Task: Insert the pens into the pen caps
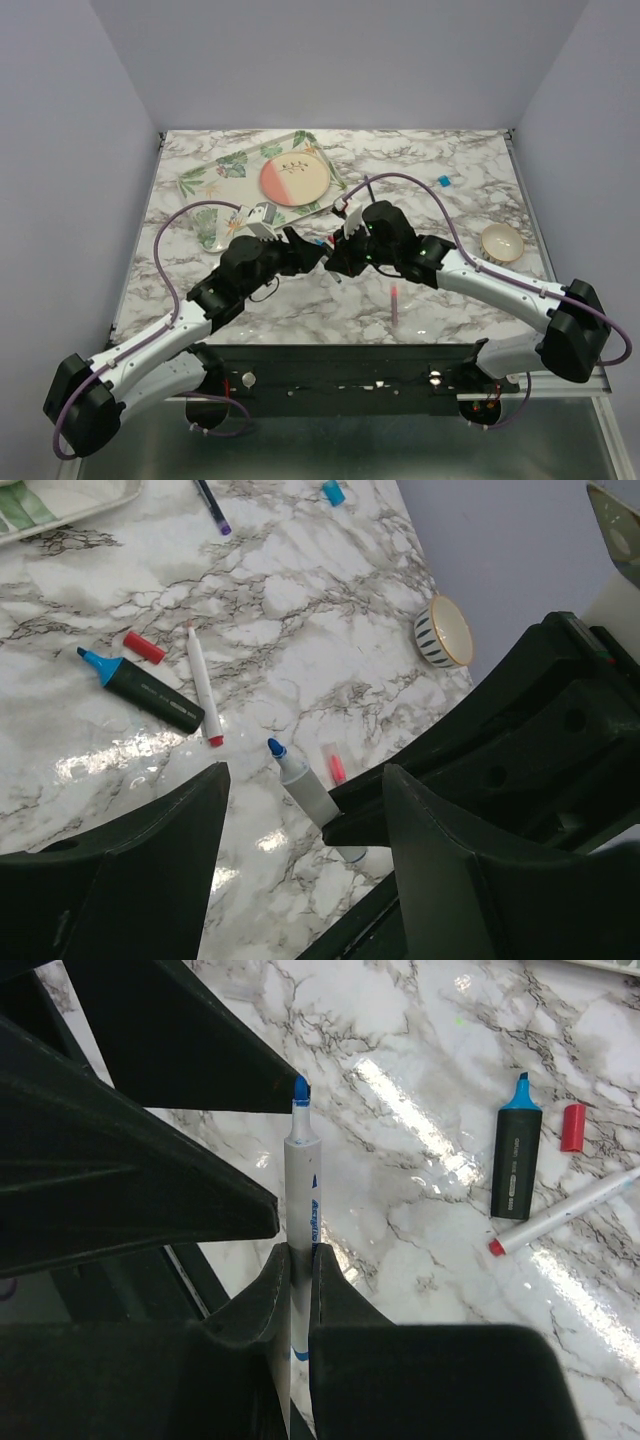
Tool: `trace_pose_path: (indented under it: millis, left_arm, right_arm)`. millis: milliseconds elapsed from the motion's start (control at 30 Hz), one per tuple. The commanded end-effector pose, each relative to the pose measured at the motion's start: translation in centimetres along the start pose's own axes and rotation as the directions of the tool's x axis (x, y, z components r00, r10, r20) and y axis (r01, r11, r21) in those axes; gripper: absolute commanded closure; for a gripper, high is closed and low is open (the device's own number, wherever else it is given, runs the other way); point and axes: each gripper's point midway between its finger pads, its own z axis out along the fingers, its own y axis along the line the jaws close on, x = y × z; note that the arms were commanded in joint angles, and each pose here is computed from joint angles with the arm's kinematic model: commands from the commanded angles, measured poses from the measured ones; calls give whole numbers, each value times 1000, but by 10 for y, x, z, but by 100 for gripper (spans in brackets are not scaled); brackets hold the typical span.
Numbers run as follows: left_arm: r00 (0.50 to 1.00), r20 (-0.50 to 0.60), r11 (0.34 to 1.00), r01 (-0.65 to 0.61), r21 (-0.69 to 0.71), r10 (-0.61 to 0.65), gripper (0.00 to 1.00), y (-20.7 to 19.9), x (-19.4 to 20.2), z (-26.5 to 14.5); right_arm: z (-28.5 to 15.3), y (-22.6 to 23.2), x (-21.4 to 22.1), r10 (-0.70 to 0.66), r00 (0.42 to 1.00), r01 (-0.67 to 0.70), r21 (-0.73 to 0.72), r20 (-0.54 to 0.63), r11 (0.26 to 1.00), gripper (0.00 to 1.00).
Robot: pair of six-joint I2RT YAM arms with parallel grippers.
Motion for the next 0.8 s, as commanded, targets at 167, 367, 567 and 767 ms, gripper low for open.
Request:
trace_pose_path:
  millis: [167,367,567,767]
  left_arm:
    - [999,-33,998,-9,68,12,40,-12,5,9]
    - [998,-69,998,11,61,-7,59,-10,12,17]
    - [995,-89,996,48,79,-40,100,-14,16,22]
    - [994,-105,988,45,150,-30,100,-33,11,18]
  right_arm:
    - [-4,11,-1,38,998,-36,-37,51,999,99]
    - [-7,15,-7,55,996,-52,-51,75,997,99]
    - [-13,16,-8,84,992,-80,-43,93,996,99]
    - [-21,30,4,141,988,-134,-114,58,984,58]
